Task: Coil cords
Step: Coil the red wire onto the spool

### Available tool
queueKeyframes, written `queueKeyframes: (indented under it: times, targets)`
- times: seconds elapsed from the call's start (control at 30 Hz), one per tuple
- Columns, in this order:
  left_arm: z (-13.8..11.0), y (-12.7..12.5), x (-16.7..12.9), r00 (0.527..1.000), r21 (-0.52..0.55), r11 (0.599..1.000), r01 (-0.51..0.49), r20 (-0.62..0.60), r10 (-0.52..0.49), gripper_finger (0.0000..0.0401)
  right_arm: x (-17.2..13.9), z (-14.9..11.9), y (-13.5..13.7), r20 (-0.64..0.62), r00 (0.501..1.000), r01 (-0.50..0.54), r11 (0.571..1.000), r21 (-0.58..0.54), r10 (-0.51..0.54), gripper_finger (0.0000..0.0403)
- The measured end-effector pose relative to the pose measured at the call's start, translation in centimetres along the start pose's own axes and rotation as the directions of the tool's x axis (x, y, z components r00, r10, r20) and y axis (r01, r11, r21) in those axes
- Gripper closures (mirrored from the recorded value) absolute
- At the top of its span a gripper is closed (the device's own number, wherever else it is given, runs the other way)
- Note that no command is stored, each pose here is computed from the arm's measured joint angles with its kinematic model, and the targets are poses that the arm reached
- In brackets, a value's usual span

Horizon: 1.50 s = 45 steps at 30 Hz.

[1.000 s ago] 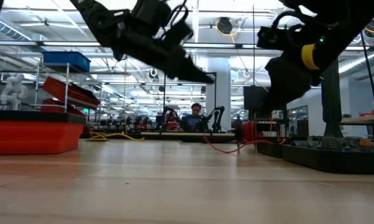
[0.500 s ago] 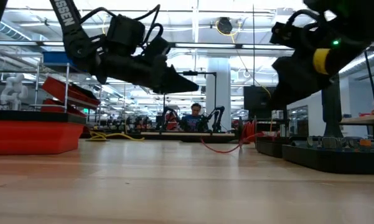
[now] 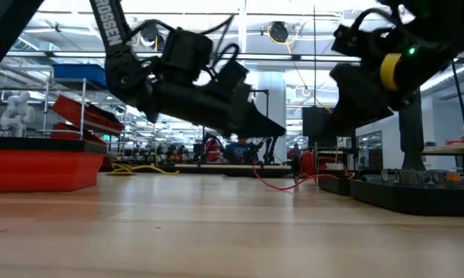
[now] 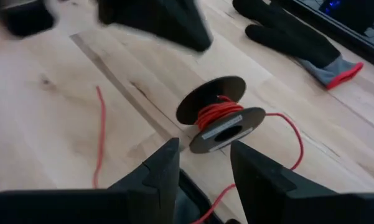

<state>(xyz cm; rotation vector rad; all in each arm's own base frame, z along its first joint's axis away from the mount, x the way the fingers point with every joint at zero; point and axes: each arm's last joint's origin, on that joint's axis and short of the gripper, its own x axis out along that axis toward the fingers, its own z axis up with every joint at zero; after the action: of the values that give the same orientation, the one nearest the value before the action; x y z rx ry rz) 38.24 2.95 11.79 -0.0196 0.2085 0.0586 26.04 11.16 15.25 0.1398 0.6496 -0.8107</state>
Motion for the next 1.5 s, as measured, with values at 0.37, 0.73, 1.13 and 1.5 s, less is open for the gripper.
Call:
queueKeyframes:
  times: [0.37,0.73,1.13,1.5]
  targets:
    - [0.1,-1.9,1.7,0.995,0.024,0.995,-0.098,0.017,0.098,0.0372,1.9,-2.1,1.2,-0.007,0.999,0.035,0.999,0.001,-0.035,0.0273]
    - [0.8,-1.9,2.6,0.992,0.034,0.991,-0.126,-0.017,0.127,0.0372,2.8,-3.0,1.9,0.012,0.999,0.042,0.999,0.003,-0.042,0.0273]
    - [0.7,-2.5,3.6,0.961,0.139,0.957,-0.254,-0.073,0.266,0.0372,2.7,-2.9,2.2,0.026,1.0,0.019,1.0,0.004,-0.019,0.0273]
    - [0.3,-2.3,3.7,0.972,0.136,0.971,-0.197,-0.1,0.211,0.0393,2.1,-3.2,2.4,0.05,0.999,0.011,1.0,-0.014,-0.01,0.0273]
